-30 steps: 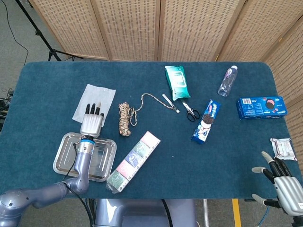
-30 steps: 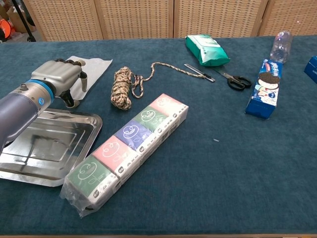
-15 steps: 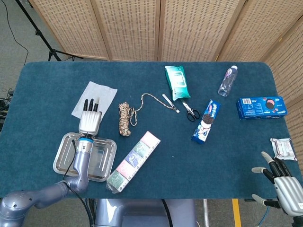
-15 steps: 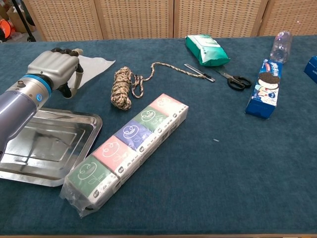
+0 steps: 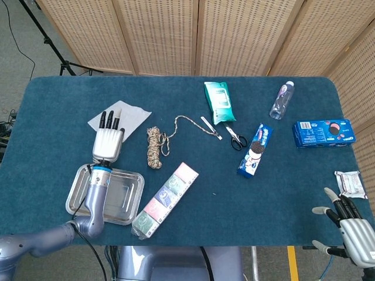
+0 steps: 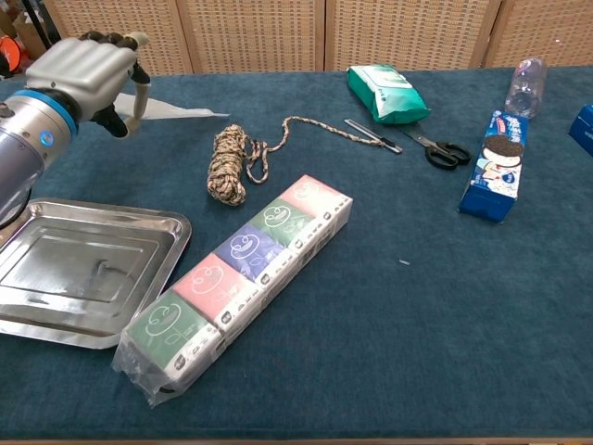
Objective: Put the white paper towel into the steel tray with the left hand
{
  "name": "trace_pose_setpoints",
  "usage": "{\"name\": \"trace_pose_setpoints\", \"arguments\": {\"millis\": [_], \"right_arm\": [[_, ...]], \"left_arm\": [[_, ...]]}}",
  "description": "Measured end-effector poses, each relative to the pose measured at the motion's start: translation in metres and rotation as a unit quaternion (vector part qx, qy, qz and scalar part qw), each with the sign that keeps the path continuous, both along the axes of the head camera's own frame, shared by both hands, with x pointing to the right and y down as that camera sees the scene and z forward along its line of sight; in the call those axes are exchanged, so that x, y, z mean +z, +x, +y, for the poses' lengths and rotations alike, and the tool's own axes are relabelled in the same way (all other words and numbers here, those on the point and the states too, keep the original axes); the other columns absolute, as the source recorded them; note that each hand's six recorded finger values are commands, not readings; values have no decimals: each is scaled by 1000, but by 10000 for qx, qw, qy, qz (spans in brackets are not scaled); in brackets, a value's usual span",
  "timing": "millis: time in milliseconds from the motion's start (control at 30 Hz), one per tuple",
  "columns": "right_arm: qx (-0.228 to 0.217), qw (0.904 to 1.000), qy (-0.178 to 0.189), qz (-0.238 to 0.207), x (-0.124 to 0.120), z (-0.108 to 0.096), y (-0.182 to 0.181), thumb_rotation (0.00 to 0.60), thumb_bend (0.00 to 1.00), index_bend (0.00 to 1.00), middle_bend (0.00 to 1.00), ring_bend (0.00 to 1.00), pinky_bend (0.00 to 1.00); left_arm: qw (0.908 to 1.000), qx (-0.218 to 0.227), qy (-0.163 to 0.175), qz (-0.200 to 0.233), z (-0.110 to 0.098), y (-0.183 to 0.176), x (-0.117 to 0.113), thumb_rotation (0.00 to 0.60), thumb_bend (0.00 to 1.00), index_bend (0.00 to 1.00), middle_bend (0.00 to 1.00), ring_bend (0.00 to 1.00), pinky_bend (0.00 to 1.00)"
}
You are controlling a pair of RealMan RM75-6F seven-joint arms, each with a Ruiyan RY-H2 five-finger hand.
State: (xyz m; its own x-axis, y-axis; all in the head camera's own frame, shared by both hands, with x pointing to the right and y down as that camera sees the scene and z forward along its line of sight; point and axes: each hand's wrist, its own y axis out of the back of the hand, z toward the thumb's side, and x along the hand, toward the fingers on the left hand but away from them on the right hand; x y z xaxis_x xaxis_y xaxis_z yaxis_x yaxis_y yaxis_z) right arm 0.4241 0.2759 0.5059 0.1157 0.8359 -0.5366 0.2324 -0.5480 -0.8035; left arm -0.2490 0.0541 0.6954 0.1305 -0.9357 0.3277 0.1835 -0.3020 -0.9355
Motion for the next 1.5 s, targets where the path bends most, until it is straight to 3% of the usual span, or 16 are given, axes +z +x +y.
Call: {"name": "trace_pose_setpoints", "arguments": {"millis": [400, 733, 1200, 1500], "right_arm": [[65, 10000, 4, 49, 0, -1, 3, 600, 90, 313, 0, 0, 0], [197, 9997, 14, 131, 0, -3, 9, 600, 92, 312, 0, 0, 0], [587, 9974, 248, 346, -9, -8, 32, 600, 92, 312, 0, 0, 0], [910, 9933, 399, 590, -19, -3, 49, 600, 91, 313, 0, 0, 0]], "left_arm": [[9934, 334, 642, 886, -2, 1, -82, 600, 501, 857, 39, 0, 23], [9797, 482, 966, 1690, 19, -30, -148, 600, 505, 865, 46, 0, 23], [9577, 655, 755, 2700, 63, -66, -166, 600, 504, 869, 63, 0, 23], [9432, 919, 142, 3188, 85, -83, -156, 600, 502, 873, 64, 0, 23]]}}
